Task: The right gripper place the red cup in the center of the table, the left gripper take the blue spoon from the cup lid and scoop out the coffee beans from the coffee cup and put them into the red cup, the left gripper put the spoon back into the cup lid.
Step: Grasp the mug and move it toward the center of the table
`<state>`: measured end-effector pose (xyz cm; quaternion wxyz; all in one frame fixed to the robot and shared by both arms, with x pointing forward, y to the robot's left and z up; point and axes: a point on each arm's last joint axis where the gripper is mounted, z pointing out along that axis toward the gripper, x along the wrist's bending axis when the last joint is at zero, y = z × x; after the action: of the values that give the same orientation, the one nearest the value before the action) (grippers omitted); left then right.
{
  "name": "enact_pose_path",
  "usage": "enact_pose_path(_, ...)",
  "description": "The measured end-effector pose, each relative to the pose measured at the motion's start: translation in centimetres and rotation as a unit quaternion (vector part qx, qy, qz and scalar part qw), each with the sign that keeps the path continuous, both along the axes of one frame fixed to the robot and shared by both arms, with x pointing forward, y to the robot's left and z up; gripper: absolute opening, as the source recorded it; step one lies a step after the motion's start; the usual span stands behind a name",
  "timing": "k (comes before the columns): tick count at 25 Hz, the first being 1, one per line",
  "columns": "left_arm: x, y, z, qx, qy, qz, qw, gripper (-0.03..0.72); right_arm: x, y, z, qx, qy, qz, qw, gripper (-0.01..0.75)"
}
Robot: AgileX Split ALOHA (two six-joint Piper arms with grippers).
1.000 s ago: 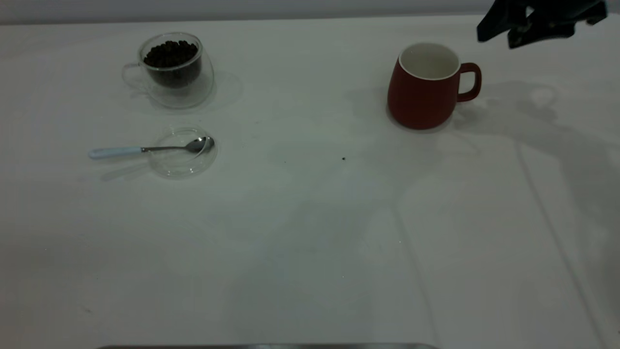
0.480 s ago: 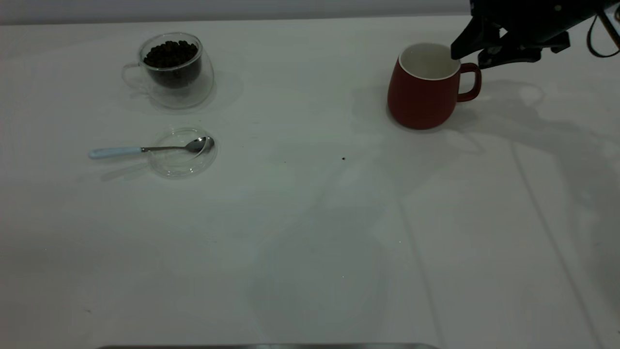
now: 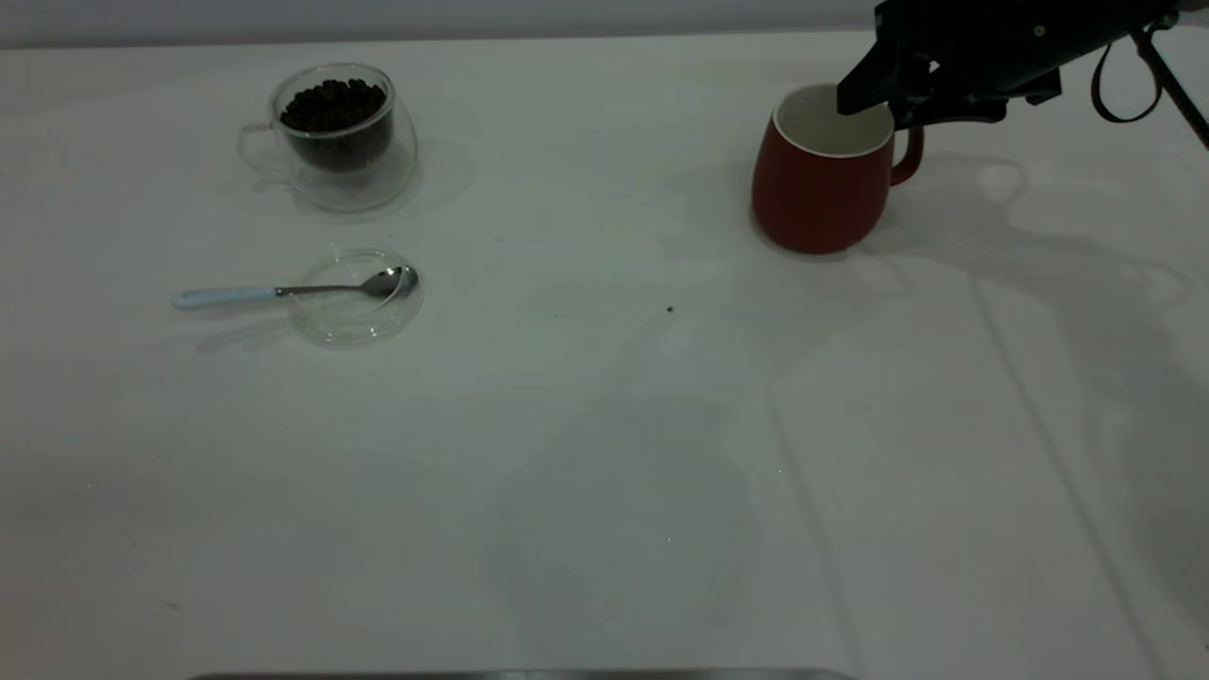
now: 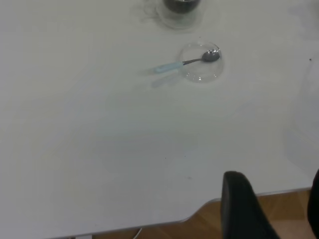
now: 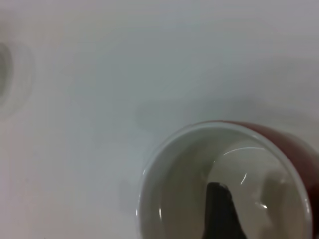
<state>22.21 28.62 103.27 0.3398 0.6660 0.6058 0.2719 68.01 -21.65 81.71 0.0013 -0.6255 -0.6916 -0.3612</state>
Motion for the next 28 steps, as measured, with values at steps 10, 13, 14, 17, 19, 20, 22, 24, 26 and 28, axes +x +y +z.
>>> enact_pose_path(10, 0.0, 0.0, 0.0, 0.000, 0.000, 0.000, 1.000, 0.389, -0.6, 3.2, 0.0, -0.008, -0.009, 0.040, 0.999, 0.515)
enact_pose_path(13, 0.0, 0.0, 0.0, 0.000, 0.000, 0.000, 1.000, 0.389, -0.9, 4.2, -0.1, -0.009, -0.009, 0.048, 0.999, 0.515)
enact_pose_path(14, 0.0, 0.0, 0.0, 0.000, 0.000, 0.000, 1.000, 0.389, -1.0, 4.5, -0.1, -0.009, -0.009, 0.050, 0.999, 0.515)
enact_pose_path(17, 0.0, 0.0, 0.0, 0.000, 0.000, 0.000, 1.000, 0.389, -1.2, 5.4, 0.0, -0.008, -0.010, 0.053, 0.999, 0.515)
enact_pose_path(19, 0.0, 0.0, 0.0, 0.000, 0.000, 0.000, 1.000, 0.389, -1.3, 6.1, 0.0, -0.007, -0.010, 0.052, 0.999, 0.515)
enact_pose_path(20, 0.0, 0.0, 0.0, 0.000, 0.000, 0.000, 1.000, 0.389, -1.4, 6.5, 0.0, -0.007, -0.011, 0.053, 0.999, 0.515)
enact_pose_path(22, 0.0, 0.0, 0.0, 0.000, 0.000, 0.000, 1.000, 0.389, -1.6, 7.2, 0.0, -0.010, -0.012, 0.053, 0.998, 0.515)
enact_pose_path(24, 0.0, 0.0, 0.0, 0.000, 0.000, 0.000, 1.000, 0.389, -1.8, 8.0, -0.1, -0.014, -0.014, 0.050, 0.999, 0.515)
enact_pose_path(26, 0.0, 0.0, 0.0, 0.001, 0.000, -0.001, 1.000, 0.389, -2.0, 8.7, -0.1, -0.018, -0.015, 0.046, 0.999, 0.515)
enact_pose_path(28, 0.0, 0.0, 0.0, 0.001, 0.000, -0.001, 1.000, 0.389, -2.2, 9.4, -0.1, -0.022, -0.017, 0.043, 0.999, 0.515)
